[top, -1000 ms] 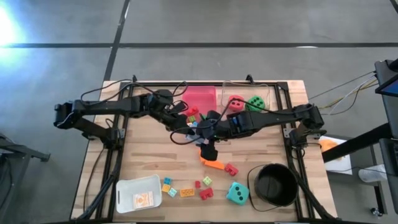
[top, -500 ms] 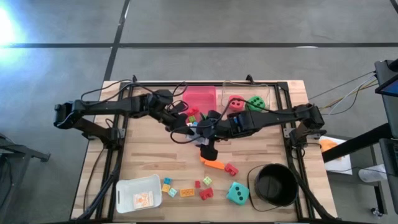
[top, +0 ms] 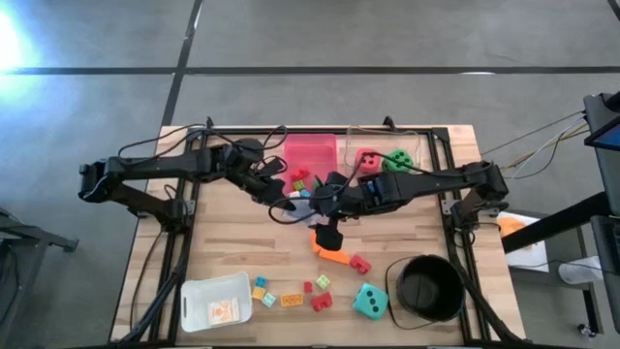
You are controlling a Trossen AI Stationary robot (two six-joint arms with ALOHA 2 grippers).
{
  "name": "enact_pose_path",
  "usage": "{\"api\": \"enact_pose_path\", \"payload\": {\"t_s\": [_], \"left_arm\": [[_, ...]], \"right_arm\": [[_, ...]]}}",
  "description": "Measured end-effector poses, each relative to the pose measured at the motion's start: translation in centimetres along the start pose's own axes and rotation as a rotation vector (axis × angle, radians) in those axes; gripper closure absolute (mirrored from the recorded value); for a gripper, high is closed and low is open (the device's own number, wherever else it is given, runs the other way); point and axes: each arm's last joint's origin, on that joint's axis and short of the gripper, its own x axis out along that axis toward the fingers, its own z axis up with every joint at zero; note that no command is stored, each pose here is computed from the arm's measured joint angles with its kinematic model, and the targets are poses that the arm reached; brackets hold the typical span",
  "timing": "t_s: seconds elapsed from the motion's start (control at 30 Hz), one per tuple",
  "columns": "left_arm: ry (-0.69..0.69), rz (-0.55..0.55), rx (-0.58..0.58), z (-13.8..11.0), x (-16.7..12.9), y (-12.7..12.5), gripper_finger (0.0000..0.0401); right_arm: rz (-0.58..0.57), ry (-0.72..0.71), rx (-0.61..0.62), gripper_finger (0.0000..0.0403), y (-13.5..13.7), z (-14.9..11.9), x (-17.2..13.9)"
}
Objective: Pick & Place Toys
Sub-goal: Put the blue deck of cards into the white bin
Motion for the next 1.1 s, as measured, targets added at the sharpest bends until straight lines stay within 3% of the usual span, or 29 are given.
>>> {"api": "enact_pose_path", "payload": {"t_s": [0.27,0.37,0.47,0.9,1.1], "left_arm": [[-0.032,-0.053,0.101,-1.7,-3.5,-1.5,0.0335],[-0.001,-0.071,0.251,-3.1,-5.2,-1.9,0.0335],[0.074,-0.025,0.32,-5.1,-6.6,-1.5,0.0335],[0.411,0.437,0.241,-14.0,-8.2,0.8,0.0335],[0.469,0.552,0.253,-18.1,-7.8,1.4,0.0335]], "right_arm": [[0.069,-0.027,0.117,0.0074,0.0,0.1,-2.8],[0.086,-0.051,0.15,0.0074,0.0,0.1,-4.2],[0.089,-0.073,0.182,0.0074,-0.1,0.2,-5.2],[0.012,-0.114,0.334,0.0074,-0.5,0.2,-5.5],[-0.017,-0.13,0.438,0.0074,-0.6,0.2,-5.4]]}}
